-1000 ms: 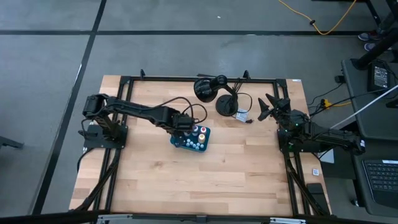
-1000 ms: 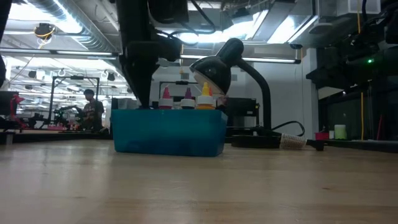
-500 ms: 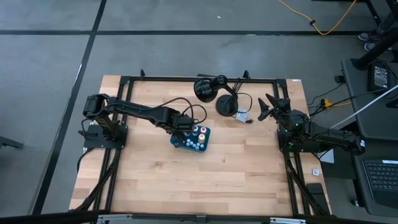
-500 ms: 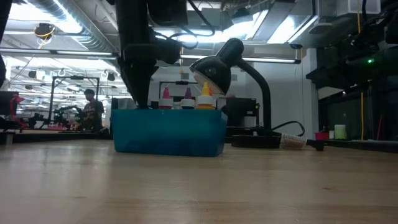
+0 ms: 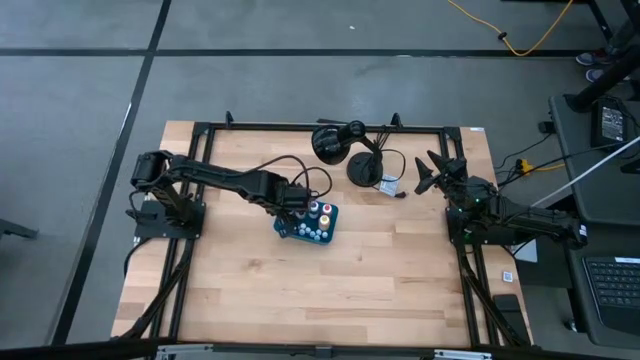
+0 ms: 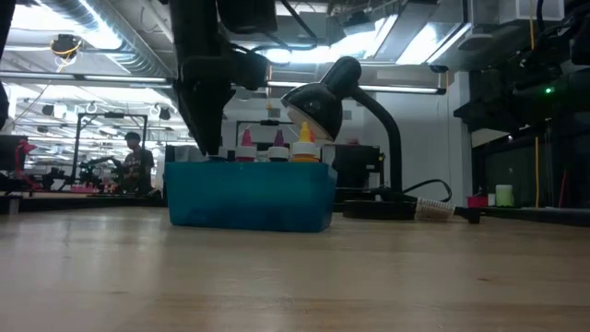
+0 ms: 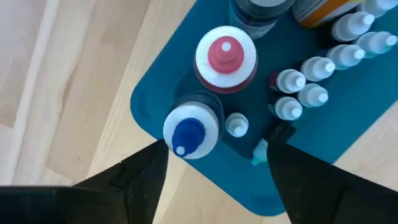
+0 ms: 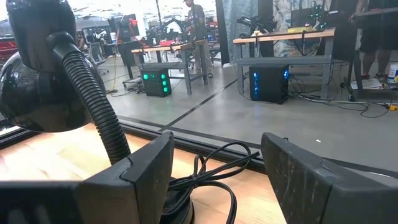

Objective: Pick & Place food coloring
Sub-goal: Put the large blue food coloring bottle into the blue bin, then return to Home Position

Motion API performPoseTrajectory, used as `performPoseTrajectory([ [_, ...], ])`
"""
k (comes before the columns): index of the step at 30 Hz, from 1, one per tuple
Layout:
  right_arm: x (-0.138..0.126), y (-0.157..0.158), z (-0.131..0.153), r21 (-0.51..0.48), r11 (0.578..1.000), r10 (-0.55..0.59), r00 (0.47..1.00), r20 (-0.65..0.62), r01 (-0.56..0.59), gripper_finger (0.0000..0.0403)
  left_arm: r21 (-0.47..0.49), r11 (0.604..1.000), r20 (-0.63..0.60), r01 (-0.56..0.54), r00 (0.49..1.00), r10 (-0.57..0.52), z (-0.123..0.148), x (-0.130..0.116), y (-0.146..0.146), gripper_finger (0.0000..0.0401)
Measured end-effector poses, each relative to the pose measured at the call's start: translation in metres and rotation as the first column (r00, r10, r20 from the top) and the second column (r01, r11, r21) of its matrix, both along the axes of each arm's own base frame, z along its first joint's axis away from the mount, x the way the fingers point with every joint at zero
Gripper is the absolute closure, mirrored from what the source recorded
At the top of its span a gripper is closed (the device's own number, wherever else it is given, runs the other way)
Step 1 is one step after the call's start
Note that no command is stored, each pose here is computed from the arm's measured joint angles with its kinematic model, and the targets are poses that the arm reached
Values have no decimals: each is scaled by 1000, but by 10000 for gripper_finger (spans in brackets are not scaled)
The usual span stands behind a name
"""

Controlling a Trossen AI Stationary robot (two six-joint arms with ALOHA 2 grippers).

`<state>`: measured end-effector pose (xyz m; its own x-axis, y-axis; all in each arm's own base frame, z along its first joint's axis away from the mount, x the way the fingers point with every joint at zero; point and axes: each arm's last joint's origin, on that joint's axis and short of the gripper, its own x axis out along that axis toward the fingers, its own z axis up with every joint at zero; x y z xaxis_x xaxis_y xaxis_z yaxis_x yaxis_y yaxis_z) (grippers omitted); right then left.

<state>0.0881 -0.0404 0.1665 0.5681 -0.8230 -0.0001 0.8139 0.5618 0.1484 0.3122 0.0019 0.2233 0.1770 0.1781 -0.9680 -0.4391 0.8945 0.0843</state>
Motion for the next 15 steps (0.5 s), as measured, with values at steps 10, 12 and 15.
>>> performPoseTrajectory([
  [10, 0, 0, 0, 0, 1000, 0, 1000, 0, 0, 159, -21, 1000, 60, -1, 998, 2, 21, -11, -4, 130],
  [12, 0, 0, 0, 0, 1000, 0, 1000, 0, 0, 159, -37, 999, 77, 4, 997, -2, 27, -14, -5, 129],
  [15, 0, 0, 0, 0, 1000, 0, 1000, 0, 0, 159, -52, 999, 100, 8, 995, -2, 37, -22, -5, 127],
])
